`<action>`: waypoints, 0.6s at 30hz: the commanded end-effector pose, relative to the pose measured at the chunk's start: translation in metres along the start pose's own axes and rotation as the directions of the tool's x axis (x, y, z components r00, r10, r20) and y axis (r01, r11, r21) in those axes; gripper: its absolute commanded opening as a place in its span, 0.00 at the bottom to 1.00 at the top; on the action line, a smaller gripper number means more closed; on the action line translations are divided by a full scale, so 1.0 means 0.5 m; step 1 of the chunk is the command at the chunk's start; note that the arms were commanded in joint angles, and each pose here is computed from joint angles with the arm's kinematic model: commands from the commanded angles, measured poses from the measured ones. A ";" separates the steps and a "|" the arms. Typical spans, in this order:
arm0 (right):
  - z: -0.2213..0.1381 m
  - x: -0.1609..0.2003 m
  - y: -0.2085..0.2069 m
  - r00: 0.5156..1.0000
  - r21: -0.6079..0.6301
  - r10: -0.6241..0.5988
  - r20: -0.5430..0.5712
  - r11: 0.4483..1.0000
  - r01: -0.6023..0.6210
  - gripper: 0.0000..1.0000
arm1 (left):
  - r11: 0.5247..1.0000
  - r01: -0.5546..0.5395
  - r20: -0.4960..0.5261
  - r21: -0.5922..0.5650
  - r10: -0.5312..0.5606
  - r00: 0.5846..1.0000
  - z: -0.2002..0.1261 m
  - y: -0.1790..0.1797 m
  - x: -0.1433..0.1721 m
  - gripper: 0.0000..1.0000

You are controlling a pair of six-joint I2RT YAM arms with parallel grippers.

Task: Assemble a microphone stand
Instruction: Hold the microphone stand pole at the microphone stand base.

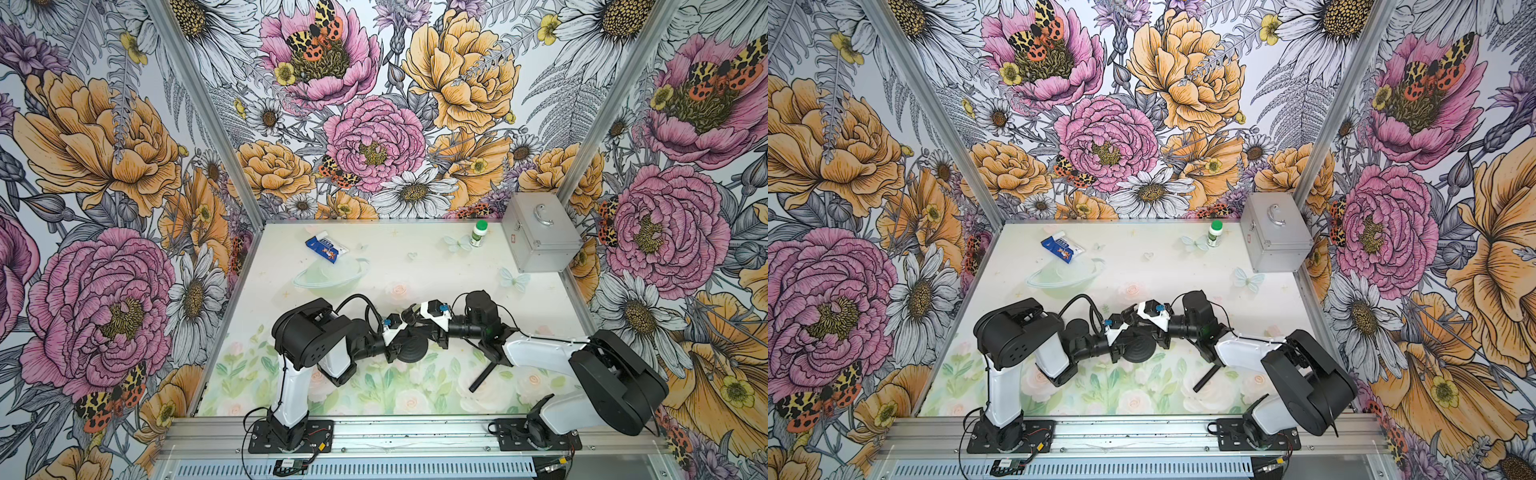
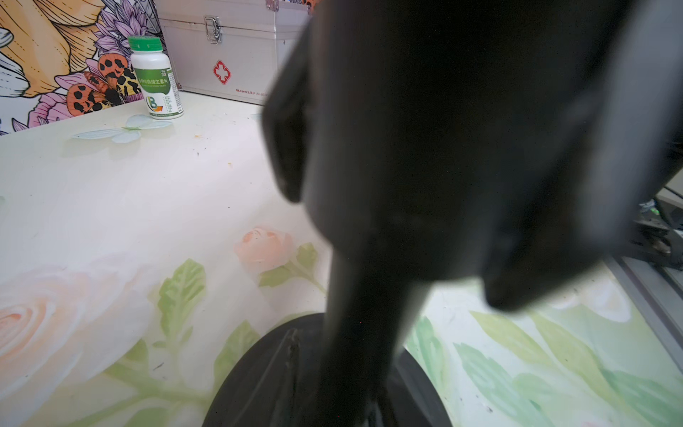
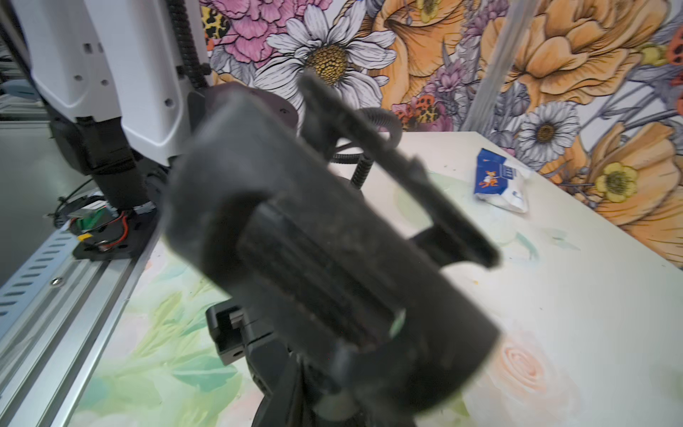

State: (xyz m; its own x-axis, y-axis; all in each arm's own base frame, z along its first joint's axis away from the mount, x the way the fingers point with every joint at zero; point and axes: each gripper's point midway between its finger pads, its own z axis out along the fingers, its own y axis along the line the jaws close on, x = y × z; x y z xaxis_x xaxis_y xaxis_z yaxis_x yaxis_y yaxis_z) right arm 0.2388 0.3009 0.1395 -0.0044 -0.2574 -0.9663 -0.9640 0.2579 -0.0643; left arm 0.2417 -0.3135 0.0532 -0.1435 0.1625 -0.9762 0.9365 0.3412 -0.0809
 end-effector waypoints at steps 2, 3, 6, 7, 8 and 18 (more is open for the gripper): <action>-0.027 0.041 -0.099 0.994 0.402 0.103 -0.046 0.913 -0.076 0.02 | 1.000 0.004 0.012 -0.029 -0.004 1.000 0.003 0.015 -0.009 0.31; -0.019 0.044 -0.089 0.992 0.379 0.105 -0.063 0.923 -0.074 0.02 | 1.000 0.007 0.011 -0.028 -0.006 1.000 0.004 0.015 -0.008 0.30; 0.004 0.035 -0.046 0.995 0.232 0.065 -0.077 0.972 -0.045 0.14 | 1.000 0.017 0.012 -0.018 -0.017 1.000 0.008 0.013 -0.008 0.26; 0.008 0.032 -0.031 0.996 0.176 0.039 -0.082 0.984 -0.025 0.19 | 1.000 0.024 0.013 -0.016 -0.024 1.000 0.008 0.013 -0.008 0.26; 0.010 0.029 -0.012 0.997 0.099 0.009 -0.083 0.995 0.000 0.23 | 1.000 0.026 0.012 -0.011 -0.026 1.000 0.007 0.009 -0.008 0.25; -0.004 0.020 -0.007 1.000 -0.250 -0.030 -0.003 0.968 0.028 0.30 | 1.000 0.007 0.010 0.020 -0.007 1.000 0.006 -0.003 -0.006 0.23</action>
State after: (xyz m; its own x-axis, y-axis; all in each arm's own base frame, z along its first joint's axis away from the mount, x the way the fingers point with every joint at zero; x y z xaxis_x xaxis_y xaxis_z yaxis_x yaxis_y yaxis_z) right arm 0.2536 0.2974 0.1379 0.0207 -0.2732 -0.9617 -0.9902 0.1273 -0.0574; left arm 0.2460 -0.3149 0.0547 -0.1574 0.1527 -0.9757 0.9307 0.3534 -0.0948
